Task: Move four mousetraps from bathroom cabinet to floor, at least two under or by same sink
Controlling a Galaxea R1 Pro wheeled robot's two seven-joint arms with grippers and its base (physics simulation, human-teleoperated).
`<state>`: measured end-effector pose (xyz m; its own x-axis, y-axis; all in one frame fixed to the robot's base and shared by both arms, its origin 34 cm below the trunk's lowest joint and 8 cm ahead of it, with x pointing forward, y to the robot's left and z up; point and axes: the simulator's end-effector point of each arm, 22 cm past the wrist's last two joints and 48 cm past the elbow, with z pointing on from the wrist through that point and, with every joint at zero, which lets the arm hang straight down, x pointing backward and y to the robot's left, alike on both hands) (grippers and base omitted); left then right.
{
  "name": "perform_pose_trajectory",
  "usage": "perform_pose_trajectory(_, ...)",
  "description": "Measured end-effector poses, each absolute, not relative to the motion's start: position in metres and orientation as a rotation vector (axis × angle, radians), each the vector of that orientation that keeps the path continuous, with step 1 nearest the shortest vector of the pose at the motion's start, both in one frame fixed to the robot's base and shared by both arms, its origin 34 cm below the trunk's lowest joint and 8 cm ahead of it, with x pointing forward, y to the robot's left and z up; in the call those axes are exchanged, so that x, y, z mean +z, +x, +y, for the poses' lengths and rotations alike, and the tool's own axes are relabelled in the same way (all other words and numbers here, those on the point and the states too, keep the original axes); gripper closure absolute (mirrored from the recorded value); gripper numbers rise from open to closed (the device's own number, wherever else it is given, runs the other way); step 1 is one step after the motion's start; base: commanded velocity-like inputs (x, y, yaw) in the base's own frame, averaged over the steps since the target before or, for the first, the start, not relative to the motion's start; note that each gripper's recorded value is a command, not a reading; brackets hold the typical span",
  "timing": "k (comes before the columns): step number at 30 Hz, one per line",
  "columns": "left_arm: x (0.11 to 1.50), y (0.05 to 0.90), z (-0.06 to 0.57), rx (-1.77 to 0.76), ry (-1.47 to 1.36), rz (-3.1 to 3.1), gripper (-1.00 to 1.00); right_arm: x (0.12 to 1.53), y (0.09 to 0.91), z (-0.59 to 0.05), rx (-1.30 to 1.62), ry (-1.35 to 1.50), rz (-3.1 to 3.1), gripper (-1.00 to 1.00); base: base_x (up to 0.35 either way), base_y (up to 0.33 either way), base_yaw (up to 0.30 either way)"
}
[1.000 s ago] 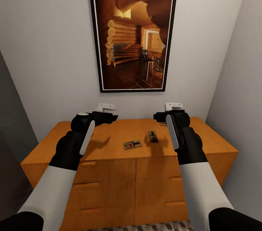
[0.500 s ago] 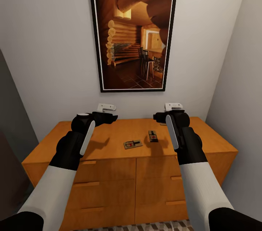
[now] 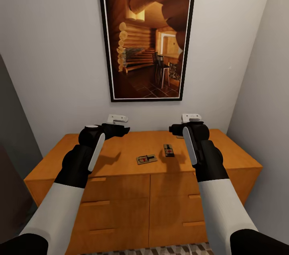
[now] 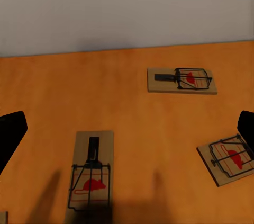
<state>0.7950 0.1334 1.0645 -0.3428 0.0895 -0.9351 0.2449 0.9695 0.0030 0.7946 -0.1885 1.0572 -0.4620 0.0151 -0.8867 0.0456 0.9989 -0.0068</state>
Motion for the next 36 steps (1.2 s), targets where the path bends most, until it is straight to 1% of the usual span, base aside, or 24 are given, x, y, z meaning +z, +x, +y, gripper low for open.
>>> perform_pose_trajectory(21,1.062,0.796,0.133,-0.162,0.241,1.927,-1.00,1.036,0.796,-0.181,0.007,0.040,2.105,-1.00,-0.038,0.000,0.000)
perform_pose_trajectory(30,1.062,0.796,0.133,-0.163,0.241,1.927,-1.00,1.034,0.796,-0.179,0.018,0.040,2.108,-1.00,-0.198,0.000,0.000)
perform_pose_trajectory(36,1.062,0.796,0.133,-0.163,0.242,1.927,-1.00,1.034,0.796,-0.179,0.020,0.040,2.109,-1.00,-0.083,0.000,0.000)
